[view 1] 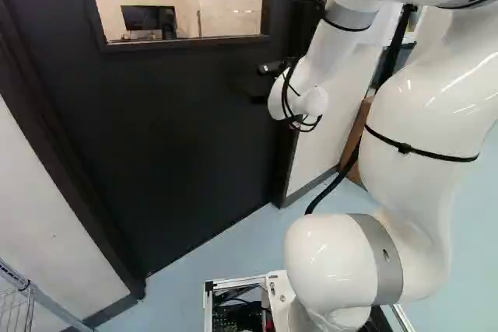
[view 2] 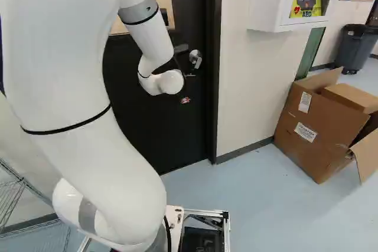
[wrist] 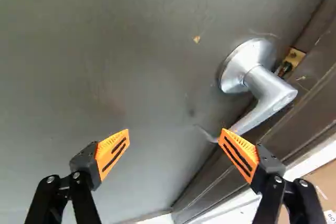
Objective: Open the door and move inside
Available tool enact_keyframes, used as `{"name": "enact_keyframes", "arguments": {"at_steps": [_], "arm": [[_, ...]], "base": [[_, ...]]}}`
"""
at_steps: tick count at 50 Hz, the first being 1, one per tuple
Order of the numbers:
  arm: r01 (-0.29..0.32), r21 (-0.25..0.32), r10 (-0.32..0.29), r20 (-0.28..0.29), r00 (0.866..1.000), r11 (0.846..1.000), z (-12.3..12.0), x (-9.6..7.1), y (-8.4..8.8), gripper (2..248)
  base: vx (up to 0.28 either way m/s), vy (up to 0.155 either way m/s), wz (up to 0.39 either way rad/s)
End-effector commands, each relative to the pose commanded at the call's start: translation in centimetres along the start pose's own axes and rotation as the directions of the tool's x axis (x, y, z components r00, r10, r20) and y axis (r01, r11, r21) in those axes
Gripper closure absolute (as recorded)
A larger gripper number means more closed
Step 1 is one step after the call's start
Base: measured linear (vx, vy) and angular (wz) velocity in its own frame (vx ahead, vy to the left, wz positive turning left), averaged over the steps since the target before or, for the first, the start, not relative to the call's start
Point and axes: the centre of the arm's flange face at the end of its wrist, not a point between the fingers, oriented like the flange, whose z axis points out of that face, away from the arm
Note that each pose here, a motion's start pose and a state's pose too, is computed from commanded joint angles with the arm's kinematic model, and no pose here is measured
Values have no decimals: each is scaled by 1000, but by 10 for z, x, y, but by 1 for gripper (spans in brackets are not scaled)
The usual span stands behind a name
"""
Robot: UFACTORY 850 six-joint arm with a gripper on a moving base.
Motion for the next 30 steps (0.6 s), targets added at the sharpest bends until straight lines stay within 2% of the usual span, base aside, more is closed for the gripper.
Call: {"name": "enact_keyframes", "arguments": {"at_steps": [17,30], "arm": [[-3,-2,3,2,1000,1000,0,-1,0,3],[-32,-24,32,-2,999,999,7,2,0,3]], "base": [[0,0,0],[0,0,0]]}}
